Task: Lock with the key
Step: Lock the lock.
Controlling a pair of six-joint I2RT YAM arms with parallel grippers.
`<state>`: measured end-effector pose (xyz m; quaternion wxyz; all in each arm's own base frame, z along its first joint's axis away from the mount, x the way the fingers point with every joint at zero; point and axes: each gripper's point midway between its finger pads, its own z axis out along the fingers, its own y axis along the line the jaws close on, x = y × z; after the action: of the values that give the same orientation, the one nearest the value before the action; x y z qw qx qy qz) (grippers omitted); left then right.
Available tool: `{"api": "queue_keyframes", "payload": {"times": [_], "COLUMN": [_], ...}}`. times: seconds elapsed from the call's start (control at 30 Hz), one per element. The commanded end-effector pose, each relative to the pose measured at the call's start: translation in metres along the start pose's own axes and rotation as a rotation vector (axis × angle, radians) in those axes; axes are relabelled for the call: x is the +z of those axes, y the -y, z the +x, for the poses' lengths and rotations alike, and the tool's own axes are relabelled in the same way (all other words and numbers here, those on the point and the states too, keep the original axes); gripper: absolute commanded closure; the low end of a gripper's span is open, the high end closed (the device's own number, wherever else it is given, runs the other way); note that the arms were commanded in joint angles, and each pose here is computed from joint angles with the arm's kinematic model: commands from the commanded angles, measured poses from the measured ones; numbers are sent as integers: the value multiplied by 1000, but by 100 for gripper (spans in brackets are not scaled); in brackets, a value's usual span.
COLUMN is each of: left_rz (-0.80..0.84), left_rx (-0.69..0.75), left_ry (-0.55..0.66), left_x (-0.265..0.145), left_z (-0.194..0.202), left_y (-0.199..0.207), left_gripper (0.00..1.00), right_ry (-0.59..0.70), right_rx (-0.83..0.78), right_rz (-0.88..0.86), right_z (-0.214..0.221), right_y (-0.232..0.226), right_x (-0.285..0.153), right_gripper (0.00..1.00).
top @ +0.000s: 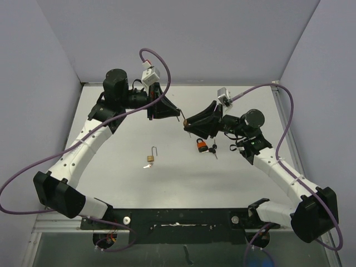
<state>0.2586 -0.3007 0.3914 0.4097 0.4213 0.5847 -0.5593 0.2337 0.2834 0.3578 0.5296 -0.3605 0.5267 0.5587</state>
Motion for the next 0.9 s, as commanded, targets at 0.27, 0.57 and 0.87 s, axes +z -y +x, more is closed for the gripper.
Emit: {"api": "queue_keyframes", "payload": {"times": [0.27, 0.57, 0.87], "left_rz": [-19, -162, -192], "left_rx": [118, 189, 253], "left_ry": [8, -69, -77], "left_x": [-11, -17, -6], "left_z": [-25, -31, -41], "left_y": [21, 28, 45], "left_gripper": [100, 100, 100], "right_ry": [8, 20, 13], "right_rx": [-142, -215, -246], "right_rz": [18, 100, 100], "right_z": [-30, -42, -49], "right_y": [-18, -16, -12], "right_x": [10, 2, 7], "right_gripper": [61, 45, 45]}}
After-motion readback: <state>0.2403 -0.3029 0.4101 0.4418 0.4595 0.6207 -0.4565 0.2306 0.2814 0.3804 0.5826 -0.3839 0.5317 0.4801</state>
